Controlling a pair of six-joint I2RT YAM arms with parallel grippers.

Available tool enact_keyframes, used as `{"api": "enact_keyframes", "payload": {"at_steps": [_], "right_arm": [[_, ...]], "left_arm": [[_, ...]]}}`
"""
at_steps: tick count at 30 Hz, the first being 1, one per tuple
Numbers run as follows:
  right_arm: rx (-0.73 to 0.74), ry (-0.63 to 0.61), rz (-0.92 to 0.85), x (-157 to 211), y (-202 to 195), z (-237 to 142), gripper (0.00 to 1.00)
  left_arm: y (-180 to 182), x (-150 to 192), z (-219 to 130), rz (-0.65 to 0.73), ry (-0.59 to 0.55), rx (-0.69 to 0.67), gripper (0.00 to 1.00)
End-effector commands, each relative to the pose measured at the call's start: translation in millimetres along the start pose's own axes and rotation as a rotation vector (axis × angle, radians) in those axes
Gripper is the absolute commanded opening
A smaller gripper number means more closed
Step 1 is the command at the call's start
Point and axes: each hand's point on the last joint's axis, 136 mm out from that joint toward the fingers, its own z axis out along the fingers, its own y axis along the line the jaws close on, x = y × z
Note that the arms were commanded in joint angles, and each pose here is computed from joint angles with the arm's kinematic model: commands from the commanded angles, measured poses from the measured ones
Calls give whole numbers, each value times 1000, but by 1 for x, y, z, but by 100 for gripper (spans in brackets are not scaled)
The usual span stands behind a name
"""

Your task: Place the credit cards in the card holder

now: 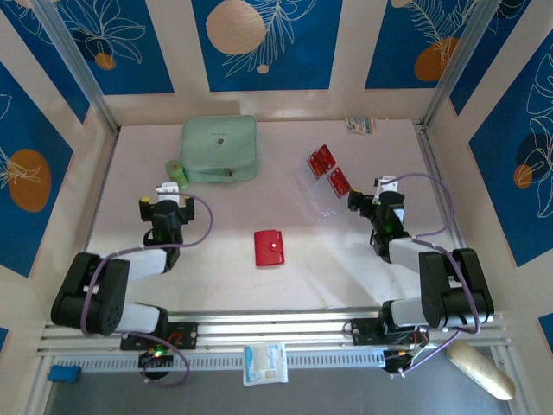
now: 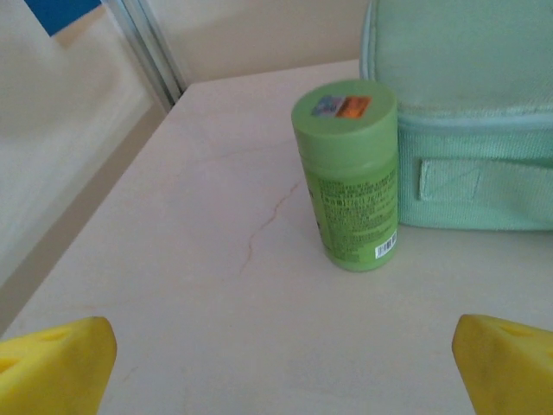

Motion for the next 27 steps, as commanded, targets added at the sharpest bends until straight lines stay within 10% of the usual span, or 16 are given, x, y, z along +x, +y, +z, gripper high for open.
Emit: {"api": "enact_keyframes", "payload": {"at_steps": [1,27], "right_arm": [[-48,-84,-27,-11,6,0,99],[-135,-12,-20,6,12,21,99]], "left_arm": [[1,-8,4,-33,-68,-1,100],[-58,8,14,-22,-32,476,100]]}}
